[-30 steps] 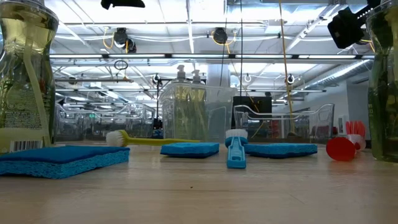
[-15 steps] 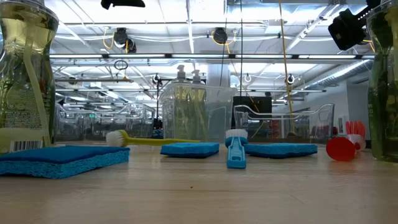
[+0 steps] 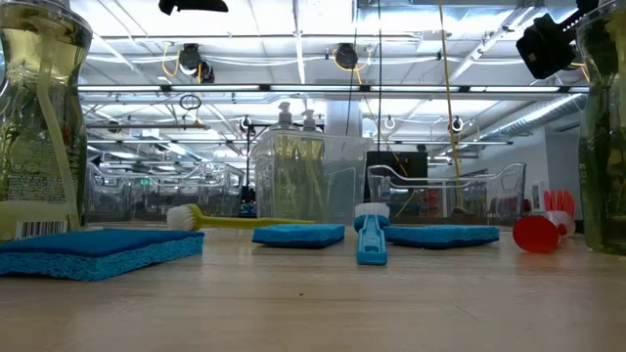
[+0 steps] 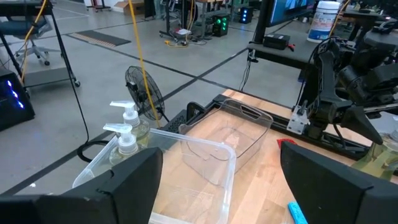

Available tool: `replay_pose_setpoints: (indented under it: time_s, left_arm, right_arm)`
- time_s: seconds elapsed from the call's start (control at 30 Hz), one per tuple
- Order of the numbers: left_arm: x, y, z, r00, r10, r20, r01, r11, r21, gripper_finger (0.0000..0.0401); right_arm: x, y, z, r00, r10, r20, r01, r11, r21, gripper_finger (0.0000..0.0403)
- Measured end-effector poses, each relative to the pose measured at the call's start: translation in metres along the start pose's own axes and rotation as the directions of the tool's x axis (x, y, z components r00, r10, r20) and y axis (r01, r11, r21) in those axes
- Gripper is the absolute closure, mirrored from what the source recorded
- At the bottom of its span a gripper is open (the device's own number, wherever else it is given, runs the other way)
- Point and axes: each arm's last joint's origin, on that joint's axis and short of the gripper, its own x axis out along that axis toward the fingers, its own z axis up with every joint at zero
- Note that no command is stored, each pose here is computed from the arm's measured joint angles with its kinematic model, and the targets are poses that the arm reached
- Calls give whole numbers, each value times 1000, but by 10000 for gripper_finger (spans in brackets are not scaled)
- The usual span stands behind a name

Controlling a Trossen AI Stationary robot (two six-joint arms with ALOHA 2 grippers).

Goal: Pick & Place Kitchen Sink Supplies
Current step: Put the yellow dish soap into the white bin

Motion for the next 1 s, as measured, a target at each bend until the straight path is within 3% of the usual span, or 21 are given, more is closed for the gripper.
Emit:
replay_pose_setpoints:
  time_s: [0.33, 0.77, 1.0]
  left_arm:
    - [0, 0, 0, 1000, 0, 0, 0, 1000, -1, 96]
    - [0, 0, 0, 1000, -1, 3, 1, 1000, -1, 73]
    - [0, 0, 1, 1000, -2, 9, 2, 1000, -5, 83]
  right_arm:
    - [0, 0, 0, 1000, 0, 0, 0, 1000, 0, 9]
    - [0, 0, 0, 1000, 0, 0, 0, 1000, 0, 10]
    - [0, 0, 0, 1000, 1, -1, -1, 1000, 2, 9]
